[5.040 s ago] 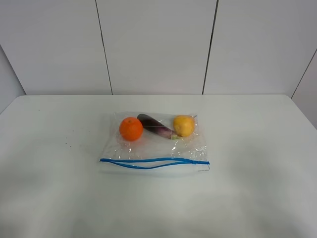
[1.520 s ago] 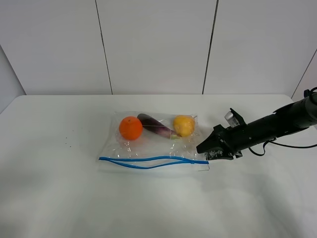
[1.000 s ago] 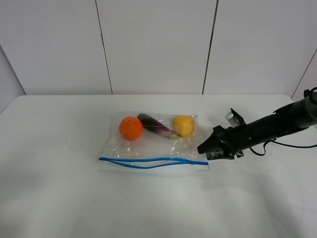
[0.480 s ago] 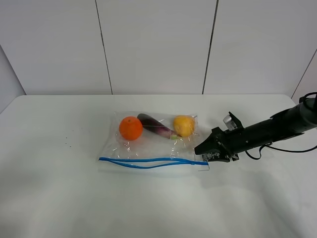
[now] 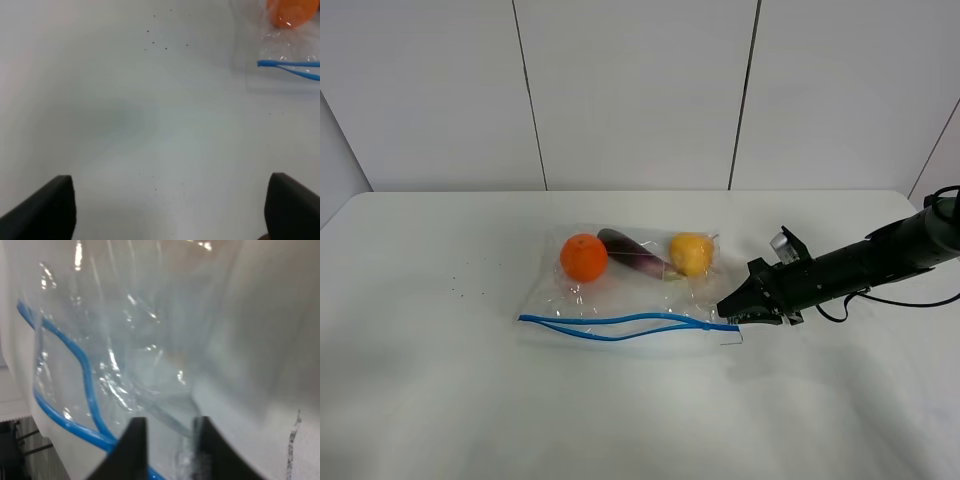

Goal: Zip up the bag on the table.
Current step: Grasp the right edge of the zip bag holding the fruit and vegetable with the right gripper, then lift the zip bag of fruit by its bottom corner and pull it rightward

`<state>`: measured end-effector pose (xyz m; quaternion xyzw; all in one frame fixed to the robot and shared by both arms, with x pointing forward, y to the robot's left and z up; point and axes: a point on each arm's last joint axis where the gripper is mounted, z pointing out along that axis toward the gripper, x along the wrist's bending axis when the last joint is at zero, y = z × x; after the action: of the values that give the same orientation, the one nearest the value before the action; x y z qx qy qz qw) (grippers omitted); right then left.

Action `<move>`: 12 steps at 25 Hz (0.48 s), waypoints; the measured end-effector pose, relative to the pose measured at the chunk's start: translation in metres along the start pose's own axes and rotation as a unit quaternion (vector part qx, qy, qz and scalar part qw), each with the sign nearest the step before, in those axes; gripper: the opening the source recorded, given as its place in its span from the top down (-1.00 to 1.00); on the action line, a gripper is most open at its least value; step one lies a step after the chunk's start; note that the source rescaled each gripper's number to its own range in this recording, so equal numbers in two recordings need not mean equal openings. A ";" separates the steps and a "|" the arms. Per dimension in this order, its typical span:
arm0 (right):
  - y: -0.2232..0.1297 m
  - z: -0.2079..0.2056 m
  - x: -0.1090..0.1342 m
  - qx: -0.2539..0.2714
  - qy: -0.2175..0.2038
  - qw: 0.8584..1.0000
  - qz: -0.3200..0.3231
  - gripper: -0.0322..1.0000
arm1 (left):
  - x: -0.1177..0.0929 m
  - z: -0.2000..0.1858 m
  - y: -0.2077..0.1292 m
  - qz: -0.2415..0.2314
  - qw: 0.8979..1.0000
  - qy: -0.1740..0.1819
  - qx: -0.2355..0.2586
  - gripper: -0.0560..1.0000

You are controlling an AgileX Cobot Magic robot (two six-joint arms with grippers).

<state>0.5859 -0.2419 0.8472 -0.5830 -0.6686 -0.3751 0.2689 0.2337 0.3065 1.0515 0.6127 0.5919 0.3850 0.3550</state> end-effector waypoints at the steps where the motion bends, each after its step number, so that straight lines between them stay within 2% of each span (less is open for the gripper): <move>1: 0.000 0.000 0.000 0.001 0.000 1.000 -0.004 0.82 | 0.000 0.000 0.000 0.000 1.000 0.000 0.000 -1.00; 2: 0.000 0.000 0.000 0.001 0.002 1.000 -0.006 0.93 | 0.000 0.000 0.000 0.000 1.000 0.000 0.000 -1.00; 8: -0.001 0.000 0.003 0.007 0.016 1.000 -0.009 0.94 | 0.000 0.000 0.000 0.000 1.000 0.000 0.000 -1.00; 12: -0.002 0.000 0.009 0.011 0.049 0.999 -0.004 0.94 | 0.000 0.000 0.000 0.000 1.000 0.000 0.000 -1.00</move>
<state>0.5823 -0.2372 0.8542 -0.5584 -0.6611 -0.3970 0.3059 0.2337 0.3065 1.0515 0.6127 0.5919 0.3850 0.3550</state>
